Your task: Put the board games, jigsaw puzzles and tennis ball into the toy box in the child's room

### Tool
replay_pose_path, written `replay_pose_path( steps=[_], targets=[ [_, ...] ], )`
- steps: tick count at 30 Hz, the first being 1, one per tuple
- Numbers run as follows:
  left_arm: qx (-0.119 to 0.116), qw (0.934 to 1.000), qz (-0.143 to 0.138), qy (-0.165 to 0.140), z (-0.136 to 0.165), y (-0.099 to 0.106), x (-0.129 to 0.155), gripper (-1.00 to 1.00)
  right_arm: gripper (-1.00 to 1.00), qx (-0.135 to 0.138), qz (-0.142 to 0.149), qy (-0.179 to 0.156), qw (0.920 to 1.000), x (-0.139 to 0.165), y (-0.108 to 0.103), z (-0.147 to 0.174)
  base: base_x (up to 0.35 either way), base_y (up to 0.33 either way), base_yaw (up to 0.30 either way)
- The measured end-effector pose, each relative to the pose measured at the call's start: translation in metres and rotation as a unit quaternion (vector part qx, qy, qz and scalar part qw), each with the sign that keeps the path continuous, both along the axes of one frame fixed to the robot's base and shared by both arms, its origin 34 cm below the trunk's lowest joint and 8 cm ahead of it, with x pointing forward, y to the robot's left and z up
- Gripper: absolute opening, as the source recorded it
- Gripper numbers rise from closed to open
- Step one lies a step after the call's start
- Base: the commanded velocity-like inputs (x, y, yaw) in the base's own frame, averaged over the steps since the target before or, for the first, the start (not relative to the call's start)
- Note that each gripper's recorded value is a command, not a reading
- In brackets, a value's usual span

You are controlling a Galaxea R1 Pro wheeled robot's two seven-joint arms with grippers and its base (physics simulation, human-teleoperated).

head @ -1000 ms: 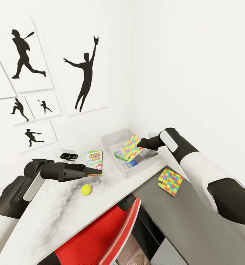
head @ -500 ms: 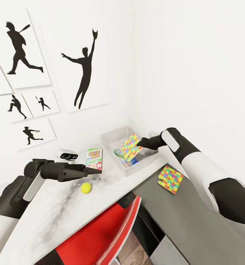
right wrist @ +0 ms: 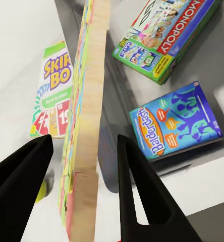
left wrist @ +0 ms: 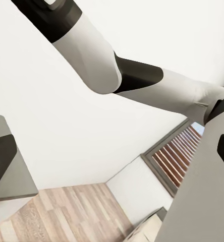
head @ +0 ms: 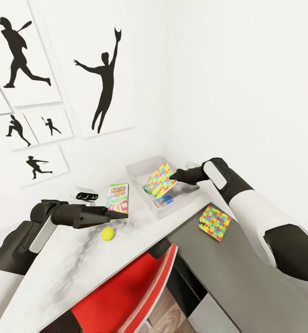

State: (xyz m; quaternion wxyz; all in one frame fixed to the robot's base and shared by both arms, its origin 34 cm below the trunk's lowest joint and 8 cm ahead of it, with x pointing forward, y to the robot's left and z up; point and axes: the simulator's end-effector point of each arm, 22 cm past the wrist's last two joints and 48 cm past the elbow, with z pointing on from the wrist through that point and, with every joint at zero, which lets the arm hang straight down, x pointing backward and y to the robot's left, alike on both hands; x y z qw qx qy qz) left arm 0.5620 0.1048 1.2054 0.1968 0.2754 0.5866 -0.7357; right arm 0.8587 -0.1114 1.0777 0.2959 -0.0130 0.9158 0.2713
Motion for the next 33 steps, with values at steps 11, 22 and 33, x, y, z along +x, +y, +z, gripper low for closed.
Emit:
replay_pose_path(
  steps=[11, 22, 33],
  targets=[
    [0.000, 1.0000, 0.000, 0.009, -0.008, 0.000, 0.004, 1.00, -1.00, 0.000, 0.000, 0.009, 1.0000, 0.001, 0.000, -0.013, 0.000, 0.000, 0.000],
    [0.000, 0.9999, 0.001, 0.013, -0.012, 0.001, 0.006, 1.00, -1.00, 0.002, 0.000, 0.008, 1.0000, 0.003, 0.000, -0.016, 0.000, 0.000, 0.000],
    [-0.011, 0.9997, 0.003, -0.020, 0.004, -0.008, 0.004, 1.00, -1.00, 0.028, -0.016, -0.023, 0.9992, 0.020, -0.003, 0.017, 0.000, 0.000, 0.000]
  ],
)
